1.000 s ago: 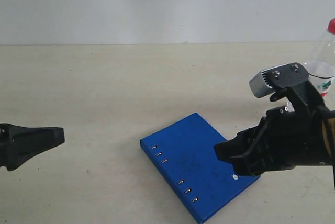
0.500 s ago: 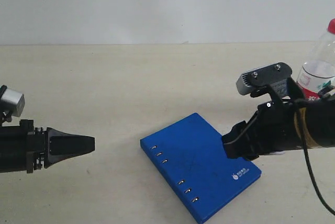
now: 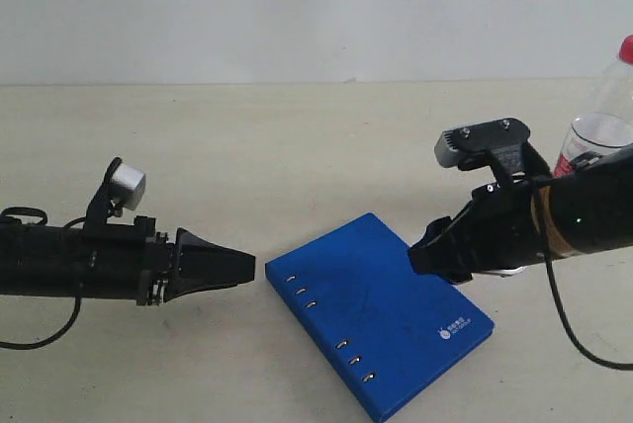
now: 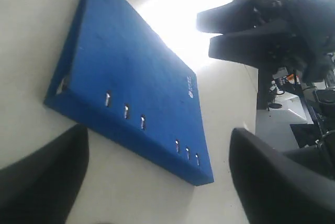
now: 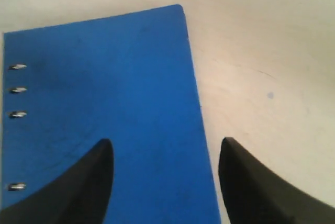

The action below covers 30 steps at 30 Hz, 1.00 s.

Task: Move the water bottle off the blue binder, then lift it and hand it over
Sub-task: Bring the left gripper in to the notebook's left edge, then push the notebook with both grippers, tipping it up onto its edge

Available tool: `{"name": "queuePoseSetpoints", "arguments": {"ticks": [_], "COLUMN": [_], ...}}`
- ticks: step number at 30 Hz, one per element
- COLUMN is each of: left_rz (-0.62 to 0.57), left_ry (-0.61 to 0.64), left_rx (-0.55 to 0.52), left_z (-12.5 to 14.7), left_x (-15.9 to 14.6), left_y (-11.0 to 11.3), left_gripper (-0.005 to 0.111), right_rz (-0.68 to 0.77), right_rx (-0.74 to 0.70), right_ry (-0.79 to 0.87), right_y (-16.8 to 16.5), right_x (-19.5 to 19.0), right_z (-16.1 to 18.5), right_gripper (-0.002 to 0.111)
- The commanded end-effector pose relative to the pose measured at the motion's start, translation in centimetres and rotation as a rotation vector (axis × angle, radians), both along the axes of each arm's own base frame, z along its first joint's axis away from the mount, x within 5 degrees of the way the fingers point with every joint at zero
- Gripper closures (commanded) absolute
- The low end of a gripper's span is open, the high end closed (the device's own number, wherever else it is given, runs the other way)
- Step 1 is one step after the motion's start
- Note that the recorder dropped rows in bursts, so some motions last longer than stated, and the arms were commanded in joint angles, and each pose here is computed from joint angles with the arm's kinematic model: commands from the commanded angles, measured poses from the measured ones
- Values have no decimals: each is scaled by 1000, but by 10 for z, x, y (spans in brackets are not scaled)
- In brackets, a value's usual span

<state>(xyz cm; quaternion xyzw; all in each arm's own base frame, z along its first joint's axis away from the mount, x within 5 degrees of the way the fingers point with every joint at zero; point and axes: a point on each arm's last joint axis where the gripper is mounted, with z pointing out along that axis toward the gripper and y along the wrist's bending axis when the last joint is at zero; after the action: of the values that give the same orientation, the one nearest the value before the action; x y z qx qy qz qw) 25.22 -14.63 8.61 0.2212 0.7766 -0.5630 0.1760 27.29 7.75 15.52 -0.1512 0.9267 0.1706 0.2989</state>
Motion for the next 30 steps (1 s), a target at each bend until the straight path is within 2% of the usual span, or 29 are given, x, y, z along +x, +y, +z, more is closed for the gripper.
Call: {"name": "queuePoseSetpoints", "arguments": {"ticks": [1, 11, 15, 17, 20, 30], "left_rz": [21, 31, 47, 51, 51, 51], "left_ry": [65, 79, 87, 86, 86, 85], "left_rx": [4, 0, 36, 47, 47, 46], "left_z": [-7, -7, -10, -11, -11, -10], "left_x": [11, 16, 17, 17, 17, 18], "left_y": [-4, -6, -5, -4, -4, -4], "left_gripper": [37, 37, 37, 37, 37, 37], "right_rz": [-26, -93, -99, -58, 78, 300], "right_rx": [177, 69, 60, 114, 238, 537], "right_ry": [54, 174, 224, 258, 284, 313], "right_y": [-23, -40, -40, -35, -21, 0], "right_x": [14, 21, 25, 23, 21, 16], "right_z": [5, -47, -65, -69, -68, -44], "right_gripper": [55, 55, 55, 55, 55, 56]}}
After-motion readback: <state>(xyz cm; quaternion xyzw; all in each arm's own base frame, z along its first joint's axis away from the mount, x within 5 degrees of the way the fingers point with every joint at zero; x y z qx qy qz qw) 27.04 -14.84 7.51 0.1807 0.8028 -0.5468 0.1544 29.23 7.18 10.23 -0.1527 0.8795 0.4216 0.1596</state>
